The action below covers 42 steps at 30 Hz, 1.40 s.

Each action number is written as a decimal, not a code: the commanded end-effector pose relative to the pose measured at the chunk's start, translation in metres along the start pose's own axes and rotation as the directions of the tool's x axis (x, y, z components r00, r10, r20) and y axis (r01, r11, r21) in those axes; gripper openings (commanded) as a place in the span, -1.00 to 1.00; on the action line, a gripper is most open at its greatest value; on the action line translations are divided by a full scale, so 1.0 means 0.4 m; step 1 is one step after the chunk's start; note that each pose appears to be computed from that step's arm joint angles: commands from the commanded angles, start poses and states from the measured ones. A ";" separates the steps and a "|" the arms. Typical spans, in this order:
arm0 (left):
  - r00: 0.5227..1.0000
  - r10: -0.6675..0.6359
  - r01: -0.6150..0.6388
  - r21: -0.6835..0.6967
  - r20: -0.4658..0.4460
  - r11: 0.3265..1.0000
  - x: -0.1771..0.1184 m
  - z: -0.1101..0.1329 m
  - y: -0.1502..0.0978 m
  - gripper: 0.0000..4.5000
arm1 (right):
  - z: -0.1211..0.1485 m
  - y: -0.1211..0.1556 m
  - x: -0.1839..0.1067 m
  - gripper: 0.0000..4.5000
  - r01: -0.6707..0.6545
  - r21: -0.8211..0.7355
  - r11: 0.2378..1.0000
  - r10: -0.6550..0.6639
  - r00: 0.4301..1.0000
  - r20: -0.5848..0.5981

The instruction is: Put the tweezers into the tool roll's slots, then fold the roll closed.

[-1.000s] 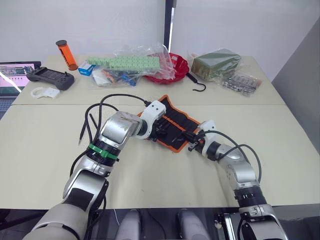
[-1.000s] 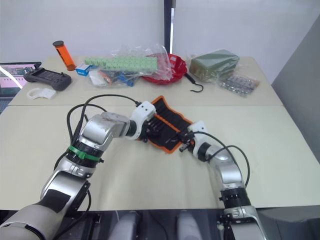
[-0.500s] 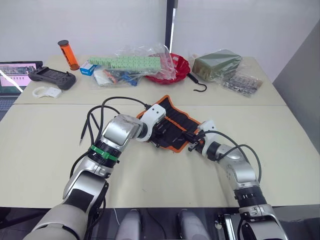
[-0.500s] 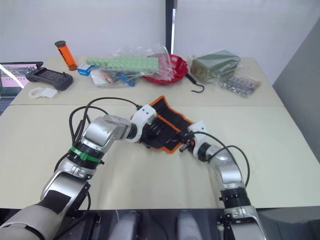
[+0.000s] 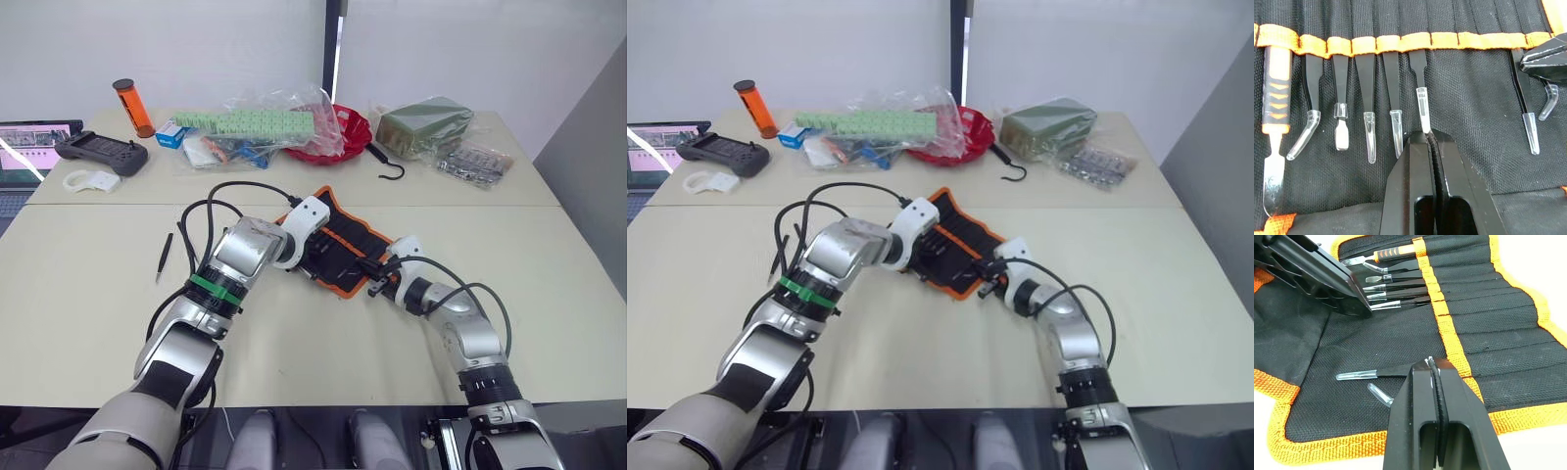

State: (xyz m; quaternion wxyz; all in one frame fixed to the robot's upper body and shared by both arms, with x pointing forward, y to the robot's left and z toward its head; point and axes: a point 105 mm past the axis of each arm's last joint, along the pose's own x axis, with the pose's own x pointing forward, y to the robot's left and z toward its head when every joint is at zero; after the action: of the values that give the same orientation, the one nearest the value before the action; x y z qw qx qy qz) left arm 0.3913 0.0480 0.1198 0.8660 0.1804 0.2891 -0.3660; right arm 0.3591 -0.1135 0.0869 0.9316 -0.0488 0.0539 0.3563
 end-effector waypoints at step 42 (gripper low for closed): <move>0.722 0.537 -0.400 -0.370 0.436 0.838 -0.619 -0.395 0.155 0.98 | 0.015 -0.053 0.049 -1.00 -0.166 -0.088 0.982 0.160 0.985 -0.070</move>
State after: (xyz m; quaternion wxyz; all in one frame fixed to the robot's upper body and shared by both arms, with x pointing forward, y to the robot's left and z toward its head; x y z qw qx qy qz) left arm 0.2511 0.3002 0.1444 0.9887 -0.0014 0.0711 -0.1320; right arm 0.3875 -0.1148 0.0945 0.8954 -0.0918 0.0655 0.4307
